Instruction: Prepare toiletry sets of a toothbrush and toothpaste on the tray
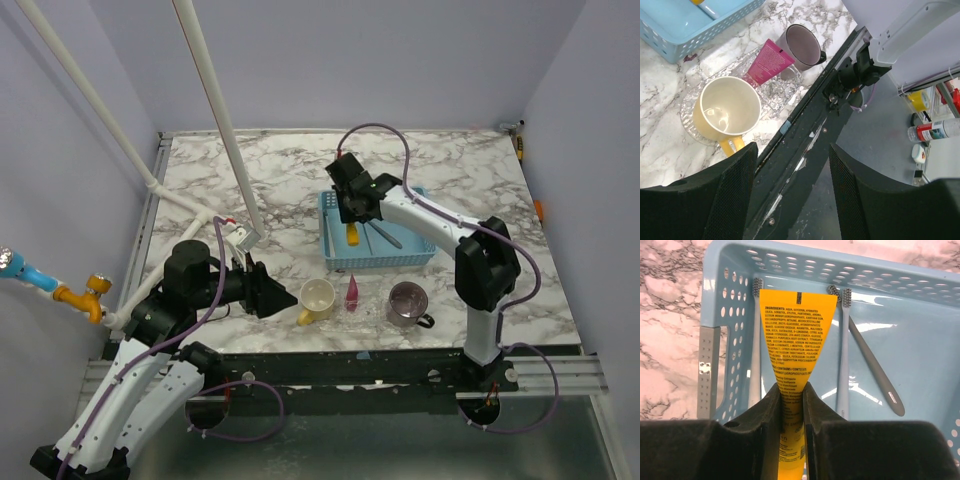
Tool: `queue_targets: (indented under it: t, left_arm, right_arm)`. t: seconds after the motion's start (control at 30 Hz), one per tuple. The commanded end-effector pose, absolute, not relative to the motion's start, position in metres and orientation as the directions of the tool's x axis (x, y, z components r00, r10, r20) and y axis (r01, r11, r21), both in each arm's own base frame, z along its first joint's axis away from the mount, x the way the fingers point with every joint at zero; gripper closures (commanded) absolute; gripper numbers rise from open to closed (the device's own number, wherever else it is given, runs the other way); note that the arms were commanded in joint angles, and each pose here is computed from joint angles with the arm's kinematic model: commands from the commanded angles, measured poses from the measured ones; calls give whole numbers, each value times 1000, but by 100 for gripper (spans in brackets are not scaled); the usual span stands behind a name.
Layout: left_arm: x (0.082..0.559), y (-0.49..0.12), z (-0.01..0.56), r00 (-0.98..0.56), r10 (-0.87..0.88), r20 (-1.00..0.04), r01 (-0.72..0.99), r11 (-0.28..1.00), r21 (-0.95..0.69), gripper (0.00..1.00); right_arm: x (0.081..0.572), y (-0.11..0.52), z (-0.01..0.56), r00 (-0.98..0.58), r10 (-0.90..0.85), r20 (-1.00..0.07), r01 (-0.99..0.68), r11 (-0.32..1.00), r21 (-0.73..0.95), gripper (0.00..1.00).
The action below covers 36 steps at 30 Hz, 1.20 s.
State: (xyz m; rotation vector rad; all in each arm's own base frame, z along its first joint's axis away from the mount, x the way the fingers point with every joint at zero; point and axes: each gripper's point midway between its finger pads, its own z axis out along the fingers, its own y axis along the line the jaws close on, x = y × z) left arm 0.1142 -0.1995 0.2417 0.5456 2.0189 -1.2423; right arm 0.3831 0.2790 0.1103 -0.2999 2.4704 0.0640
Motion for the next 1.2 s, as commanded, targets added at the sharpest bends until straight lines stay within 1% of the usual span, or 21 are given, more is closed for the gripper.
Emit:
queue_targets:
  t: [0.0,0.2,0.37,0.47,0.6,0.77,0.93,1.17]
  left_arm:
    - [113,-201,243,-656,-1,-754,680,432,-592,41]
    - [111,-202,244,-660,1,-751,683,416,-600,41]
    - [108,-205,250,-658,0,-753,694,387,-607,42]
    - [105,-207,258,-660,-13,-751,698,358,-620,42]
    - [100,-213,272,-660,-42,-750,712,285,-642,42]
    - [94,-217,295,-636,-93,-766,741,202,-640,41]
    - [87,-219,309,-633,-127,-764,751,139,-646,41]
    - [82,-219,319,-629,-170,-759,757,90,-648,40]
  right_arm:
    - [386,278,142,-725,-134,-675,-199,980,19,91]
    - [366,299,195,-677,-64,-734,-311,928,205,91]
    - [338,311,243,-630,9,-777,-422,836,351,91]
    - [314,320,269,-620,48,-783,-502,742,443,91]
    - [276,333,304,-597,105,-795,-620,568,541,89]
    - [232,341,336,-599,184,-780,-704,343,622,89]
    - [183,351,367,-600,243,-762,-755,140,640,88]
    - [142,354,395,-608,312,-730,-773,-24,634,87]
